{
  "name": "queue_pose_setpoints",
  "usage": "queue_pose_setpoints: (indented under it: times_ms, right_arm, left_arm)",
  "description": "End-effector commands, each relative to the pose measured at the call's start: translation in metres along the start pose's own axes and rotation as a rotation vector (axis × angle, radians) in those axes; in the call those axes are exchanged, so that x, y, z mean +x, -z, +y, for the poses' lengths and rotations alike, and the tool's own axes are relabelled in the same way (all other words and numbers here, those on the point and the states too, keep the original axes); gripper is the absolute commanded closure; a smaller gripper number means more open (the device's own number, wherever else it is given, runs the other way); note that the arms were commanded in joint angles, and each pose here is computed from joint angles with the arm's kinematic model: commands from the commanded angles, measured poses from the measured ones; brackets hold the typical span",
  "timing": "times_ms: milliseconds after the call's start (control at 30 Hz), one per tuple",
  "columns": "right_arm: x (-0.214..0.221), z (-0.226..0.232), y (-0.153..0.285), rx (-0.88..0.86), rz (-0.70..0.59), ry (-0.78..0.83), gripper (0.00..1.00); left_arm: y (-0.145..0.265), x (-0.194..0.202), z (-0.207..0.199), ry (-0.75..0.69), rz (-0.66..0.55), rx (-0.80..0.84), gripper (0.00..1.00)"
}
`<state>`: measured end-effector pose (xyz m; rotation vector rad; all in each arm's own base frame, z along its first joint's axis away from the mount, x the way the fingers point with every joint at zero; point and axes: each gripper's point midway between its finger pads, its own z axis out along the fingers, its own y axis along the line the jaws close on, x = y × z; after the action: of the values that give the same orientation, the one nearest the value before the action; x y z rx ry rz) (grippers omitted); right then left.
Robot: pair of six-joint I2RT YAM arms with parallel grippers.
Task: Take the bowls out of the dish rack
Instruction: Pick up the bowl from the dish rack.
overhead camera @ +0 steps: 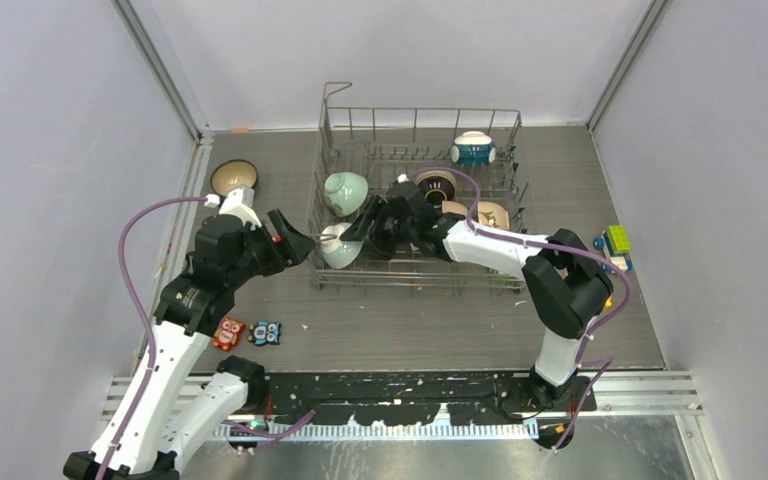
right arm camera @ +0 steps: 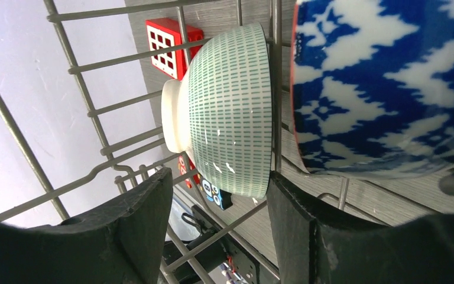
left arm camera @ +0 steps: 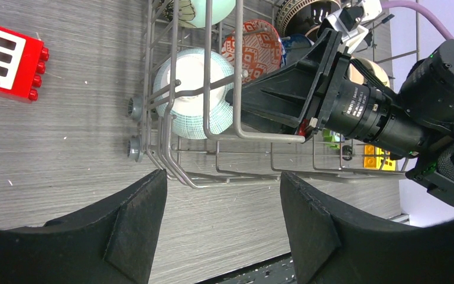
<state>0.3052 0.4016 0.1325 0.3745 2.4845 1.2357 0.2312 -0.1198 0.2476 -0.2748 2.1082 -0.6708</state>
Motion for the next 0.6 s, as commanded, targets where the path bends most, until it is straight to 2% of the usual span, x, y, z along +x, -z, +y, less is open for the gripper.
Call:
queue_pose_setpoints:
  times_ms: [0,567]
  right_arm:
    - [-0.012,0.037,0.018,-0.118,-0.071,0.032,0.37]
    - [-0.019,0.055,0.014,-0.243,-0.116,0.018,0.49]
  left_arm:
    - [0.002,-0.007,-0.007,-0.002,-0.031,0.032,0.29]
    - [0.01,-0.008,-0.007,-0.009,-0.035,0.024,0.29]
